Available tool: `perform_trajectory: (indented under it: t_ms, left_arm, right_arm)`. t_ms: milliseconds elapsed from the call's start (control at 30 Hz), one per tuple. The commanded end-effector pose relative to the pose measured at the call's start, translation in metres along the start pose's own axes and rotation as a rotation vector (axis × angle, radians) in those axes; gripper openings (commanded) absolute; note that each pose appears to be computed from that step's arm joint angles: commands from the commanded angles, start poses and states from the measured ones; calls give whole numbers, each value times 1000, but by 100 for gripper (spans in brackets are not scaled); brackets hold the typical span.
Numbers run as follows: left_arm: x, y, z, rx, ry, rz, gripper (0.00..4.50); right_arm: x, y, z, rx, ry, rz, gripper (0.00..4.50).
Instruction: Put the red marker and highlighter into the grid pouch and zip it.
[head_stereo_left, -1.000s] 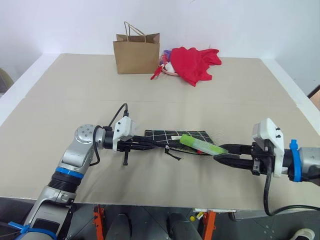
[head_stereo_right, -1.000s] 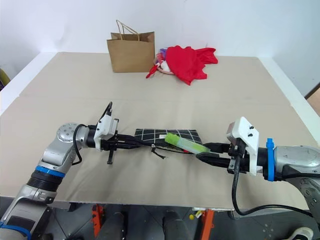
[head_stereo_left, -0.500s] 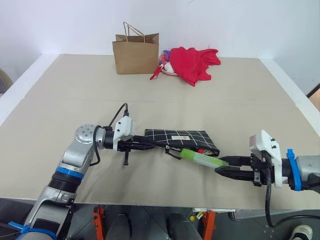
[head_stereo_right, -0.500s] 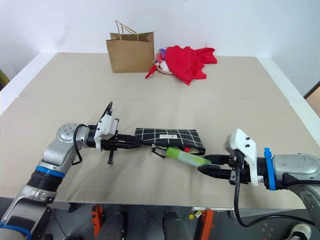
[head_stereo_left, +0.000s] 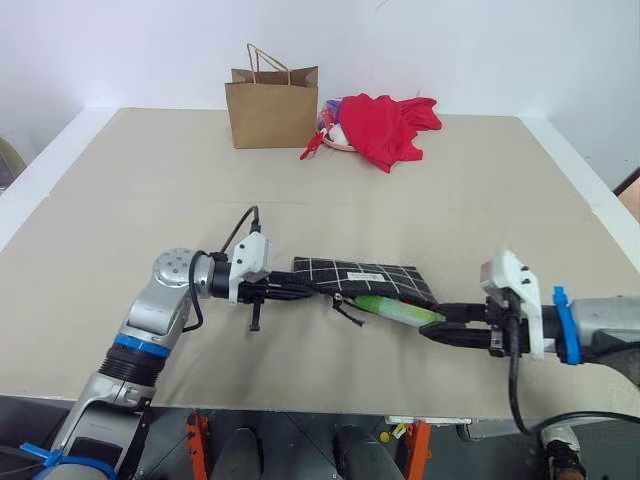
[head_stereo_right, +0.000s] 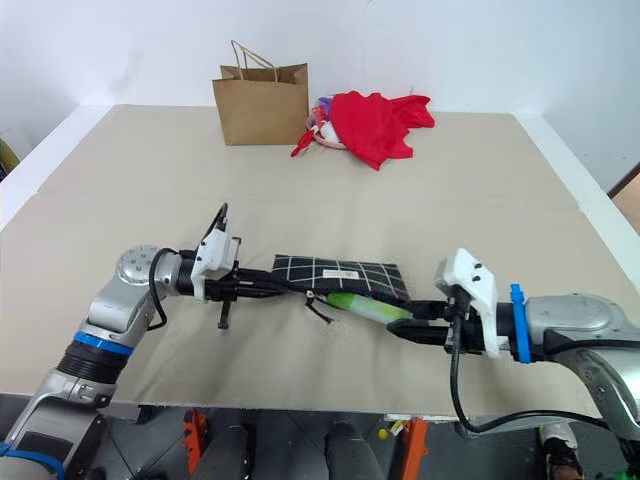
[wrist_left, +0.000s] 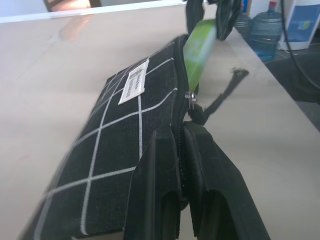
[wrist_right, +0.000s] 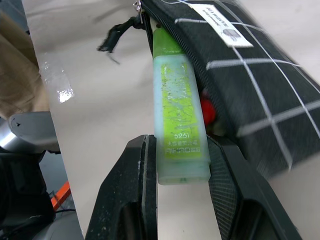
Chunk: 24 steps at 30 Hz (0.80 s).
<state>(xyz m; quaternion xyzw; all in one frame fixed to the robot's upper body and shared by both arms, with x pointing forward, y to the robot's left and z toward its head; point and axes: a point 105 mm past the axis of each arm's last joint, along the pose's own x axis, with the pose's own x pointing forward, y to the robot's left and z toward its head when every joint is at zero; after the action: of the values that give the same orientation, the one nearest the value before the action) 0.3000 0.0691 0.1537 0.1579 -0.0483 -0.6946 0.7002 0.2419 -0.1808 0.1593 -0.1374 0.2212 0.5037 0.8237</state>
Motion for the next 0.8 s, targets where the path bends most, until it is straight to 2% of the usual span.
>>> perform_trajectory:
  t_ms: [33,267,333,400,500,567,667,800]
  left_arm:
    - [1,1,13,44,-28,2,0]
    - [2,-1,14,42,-32,5,0]
    - [2,-1,14,41,-33,7,0]
    - [2,-1,14,40,-33,8,0]
    - [2,-2,14,38,-31,11,0]
    - [-1,0,14,32,-24,20,0]
    - [-5,5,13,30,-12,33,0]
    - [-7,8,12,28,-8,37,0]
  right_arm:
    - [4,-5,8,-24,-16,-7,101]
    - [18,-16,22,-25,-72,-22,101]
    - [20,-17,26,-31,-88,-25,209]
    - [21,-18,24,-61,-75,-34,284]
    - [19,-14,24,-128,-68,-28,436]
    - [13,6,31,-178,-113,47,445]
    - [10,34,25,-353,-81,141,445]
    - [16,39,34,-534,-148,94,445]
